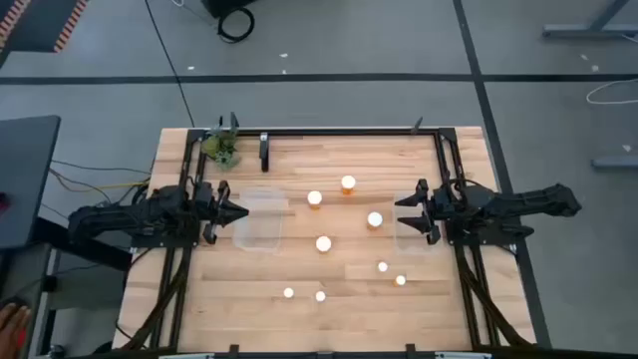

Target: Pick and place medicine bottles into bin by pill shape (circle, oval)

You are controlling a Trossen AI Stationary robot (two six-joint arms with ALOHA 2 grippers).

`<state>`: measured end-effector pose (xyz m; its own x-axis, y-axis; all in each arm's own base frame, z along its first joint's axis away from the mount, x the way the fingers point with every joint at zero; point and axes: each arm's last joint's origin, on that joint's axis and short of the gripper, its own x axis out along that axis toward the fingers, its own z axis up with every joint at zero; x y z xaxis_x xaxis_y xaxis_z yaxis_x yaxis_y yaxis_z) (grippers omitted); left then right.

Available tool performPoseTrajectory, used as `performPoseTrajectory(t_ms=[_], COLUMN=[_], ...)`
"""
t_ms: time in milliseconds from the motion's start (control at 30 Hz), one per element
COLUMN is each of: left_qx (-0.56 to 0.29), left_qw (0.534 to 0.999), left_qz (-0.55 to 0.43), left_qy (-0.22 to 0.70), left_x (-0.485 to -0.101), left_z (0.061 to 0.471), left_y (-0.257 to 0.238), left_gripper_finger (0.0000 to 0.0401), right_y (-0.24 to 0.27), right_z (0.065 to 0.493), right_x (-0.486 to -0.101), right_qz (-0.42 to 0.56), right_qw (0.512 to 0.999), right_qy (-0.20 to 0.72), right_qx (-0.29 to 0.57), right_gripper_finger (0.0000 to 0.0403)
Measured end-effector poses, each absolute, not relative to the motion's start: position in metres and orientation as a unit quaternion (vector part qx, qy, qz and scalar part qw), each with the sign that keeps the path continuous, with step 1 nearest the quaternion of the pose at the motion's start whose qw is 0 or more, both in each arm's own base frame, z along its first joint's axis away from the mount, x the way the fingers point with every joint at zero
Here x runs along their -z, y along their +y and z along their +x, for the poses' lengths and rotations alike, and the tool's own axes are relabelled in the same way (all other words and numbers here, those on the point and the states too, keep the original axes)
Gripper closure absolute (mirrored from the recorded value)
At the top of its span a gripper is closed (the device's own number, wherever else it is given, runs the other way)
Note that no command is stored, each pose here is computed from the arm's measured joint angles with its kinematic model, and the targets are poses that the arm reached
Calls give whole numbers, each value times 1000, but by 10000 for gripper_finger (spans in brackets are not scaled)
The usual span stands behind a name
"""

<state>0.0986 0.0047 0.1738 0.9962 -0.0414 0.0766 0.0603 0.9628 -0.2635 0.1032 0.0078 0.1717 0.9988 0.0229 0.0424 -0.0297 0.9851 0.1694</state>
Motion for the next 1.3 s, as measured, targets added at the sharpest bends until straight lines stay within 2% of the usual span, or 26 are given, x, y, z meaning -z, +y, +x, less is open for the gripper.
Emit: performPoseTrajectory(t_ms=[1300], left_qx=[26], left_qw=[990], left_qz=[-134], left_qy=[-35], left_x=[-174], left_z=[99], left_y=[5], left_gripper_finger=[368], right_y=[8], right_z=[103], right_x=[-172], right_qz=[85], right_qw=[996], right_qy=[-20], right_qx=[-13], right_gripper_finger=[162])
